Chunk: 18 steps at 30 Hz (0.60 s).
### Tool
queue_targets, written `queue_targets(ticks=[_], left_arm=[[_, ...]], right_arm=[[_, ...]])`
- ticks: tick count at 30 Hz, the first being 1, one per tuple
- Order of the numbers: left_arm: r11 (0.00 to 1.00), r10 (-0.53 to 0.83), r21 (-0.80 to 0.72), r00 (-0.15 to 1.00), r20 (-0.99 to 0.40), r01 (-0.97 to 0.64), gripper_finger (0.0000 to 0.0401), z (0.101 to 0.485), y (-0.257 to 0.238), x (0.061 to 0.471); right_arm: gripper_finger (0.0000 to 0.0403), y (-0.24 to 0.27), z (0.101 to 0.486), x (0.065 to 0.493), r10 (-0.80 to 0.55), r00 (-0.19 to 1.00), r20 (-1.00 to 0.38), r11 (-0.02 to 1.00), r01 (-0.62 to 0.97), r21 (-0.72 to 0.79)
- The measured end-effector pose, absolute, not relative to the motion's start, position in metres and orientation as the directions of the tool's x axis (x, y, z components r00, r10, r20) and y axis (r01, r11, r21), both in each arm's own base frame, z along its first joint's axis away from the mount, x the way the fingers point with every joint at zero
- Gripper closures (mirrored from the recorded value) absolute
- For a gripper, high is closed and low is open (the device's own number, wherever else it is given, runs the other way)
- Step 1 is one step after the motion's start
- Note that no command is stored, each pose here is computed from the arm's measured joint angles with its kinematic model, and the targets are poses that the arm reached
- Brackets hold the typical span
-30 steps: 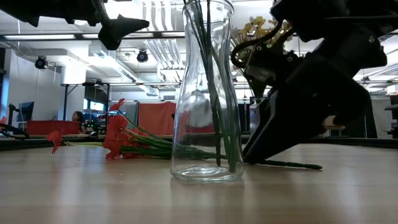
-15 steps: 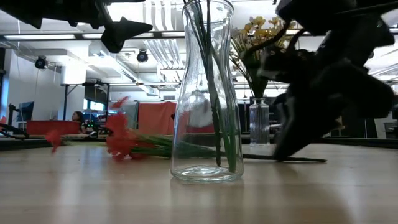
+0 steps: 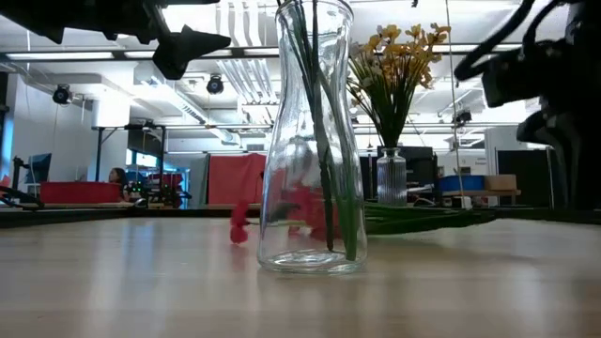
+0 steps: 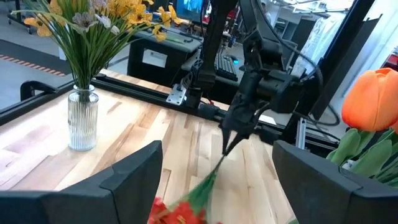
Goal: Sort flowers into vase by color
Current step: Put the red flowers into the bottom transparent vase
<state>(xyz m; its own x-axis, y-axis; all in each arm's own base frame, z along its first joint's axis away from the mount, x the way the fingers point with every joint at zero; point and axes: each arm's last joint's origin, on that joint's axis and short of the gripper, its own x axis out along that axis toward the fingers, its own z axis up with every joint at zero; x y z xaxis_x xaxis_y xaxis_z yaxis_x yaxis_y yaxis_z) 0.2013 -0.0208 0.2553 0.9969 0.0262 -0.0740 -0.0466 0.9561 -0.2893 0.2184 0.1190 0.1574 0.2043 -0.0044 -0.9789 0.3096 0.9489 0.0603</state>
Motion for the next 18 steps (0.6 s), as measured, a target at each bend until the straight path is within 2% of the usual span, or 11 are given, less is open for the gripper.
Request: queue_targets(ticks=[3,9,14,18], left_arm=[[0.957,0.026,-0.288,0.997,-0.074,-0.046,0.0114,0.255,-0.021,0.201],[0.957,0.049,-0.284,0.996,-0.073,-0.068,0.0114,0.255,-0.020,0.201],[0.957,0.051,-0.283,0.996,-0.072,-0.070,0.0114,0.255,-0.020,0.201],[0.956,0.051,-0.284,0.996,-0.070,-0.069,0.0114,0.256,-0.020,0.201]], right_arm=[[0.0360,0.118,0.164,0.218,-0.011,0.241,-0.970,0.939,0.337,0.073],[0.0272,0.111,0.165,0.224,-0.090,0.307,-0.948,0.932,0.361,0.028],[0.0203,0.113,0.155,0.249,-0.087,0.436,-0.896,0.950,0.306,0.057],[0.0168,0.110,0.137,0.262,-0.139,0.453,-0.880,0.952,0.305,0.007]])
